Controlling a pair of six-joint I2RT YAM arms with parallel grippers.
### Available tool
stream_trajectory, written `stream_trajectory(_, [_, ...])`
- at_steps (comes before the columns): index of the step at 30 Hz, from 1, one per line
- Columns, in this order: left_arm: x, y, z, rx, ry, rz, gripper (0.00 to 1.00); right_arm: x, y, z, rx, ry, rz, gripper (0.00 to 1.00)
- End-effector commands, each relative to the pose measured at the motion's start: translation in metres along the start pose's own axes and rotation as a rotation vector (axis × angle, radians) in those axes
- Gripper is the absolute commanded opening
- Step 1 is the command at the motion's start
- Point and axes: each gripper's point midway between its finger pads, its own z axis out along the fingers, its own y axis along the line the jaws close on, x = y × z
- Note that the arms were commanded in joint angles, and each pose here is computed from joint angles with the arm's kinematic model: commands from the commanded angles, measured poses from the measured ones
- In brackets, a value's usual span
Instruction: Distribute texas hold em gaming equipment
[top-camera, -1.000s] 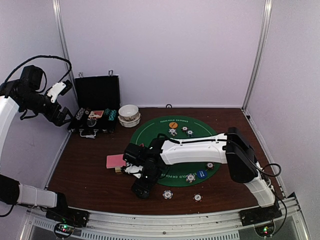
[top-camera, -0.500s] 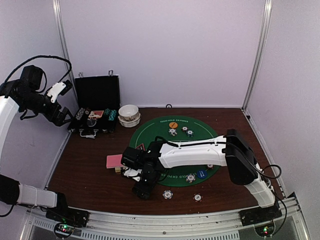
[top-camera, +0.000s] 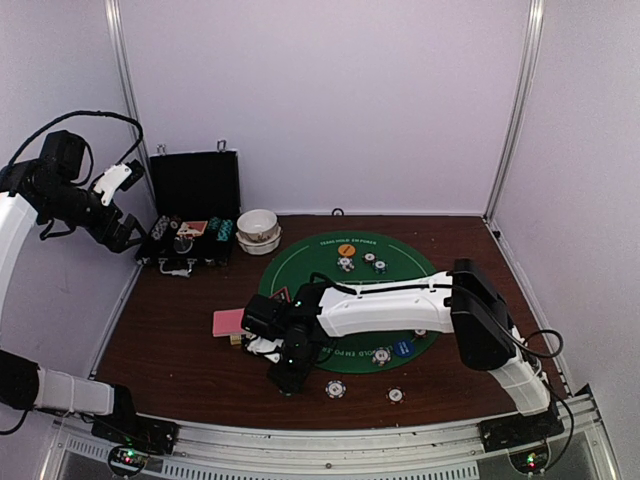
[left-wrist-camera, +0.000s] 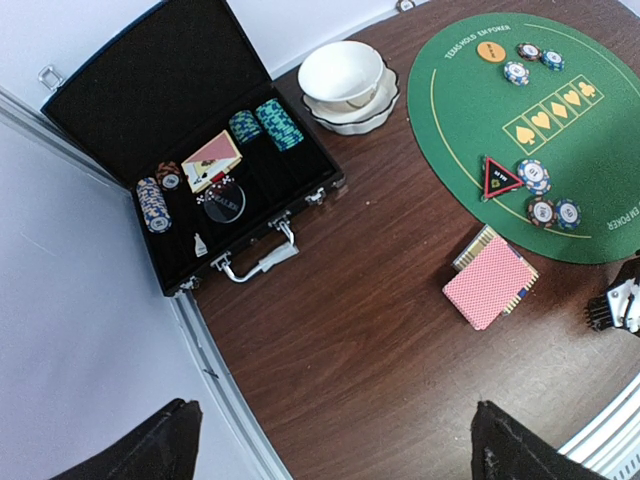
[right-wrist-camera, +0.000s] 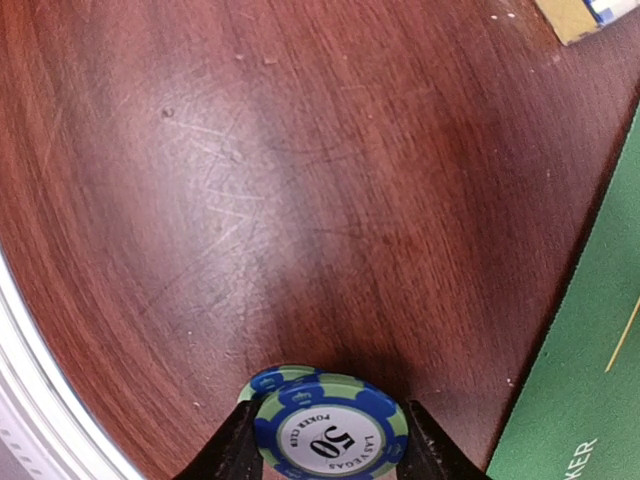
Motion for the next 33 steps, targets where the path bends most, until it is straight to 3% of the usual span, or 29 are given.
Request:
stream_trajectory(1, [-0.005,0.003,-0.011,-0.027,-0.032,0.014,0.98,-0.009,-0.002,-0.012,0.026,-0.035,-0.002,0.44])
stream_trajectory(16, [-0.005,0.003,-0.010,-0.026,-0.031,0.016,0.98,-0.022,0.004,-0.047,0.005,-0.103,0.010,0.26])
stream_trajectory(23, [-0.004,0.003,-0.010,-0.025,-0.028,0.017,0.98,-0.023,0.001,-0.072,0.028,-0.133,0.020,0.24])
stream_trajectory(28, [-0.004,0.003,-0.011,-0.028,-0.030,0.020,0.98,-0.012,-0.016,-0.084,0.068,-0.130,0.069,0.18])
stream_trajectory(33, [-0.004,0.002,-0.009,-0.023,-0.029,0.020,0.98,0.014,-0.064,-0.088,0.105,-0.131,0.226,0.16])
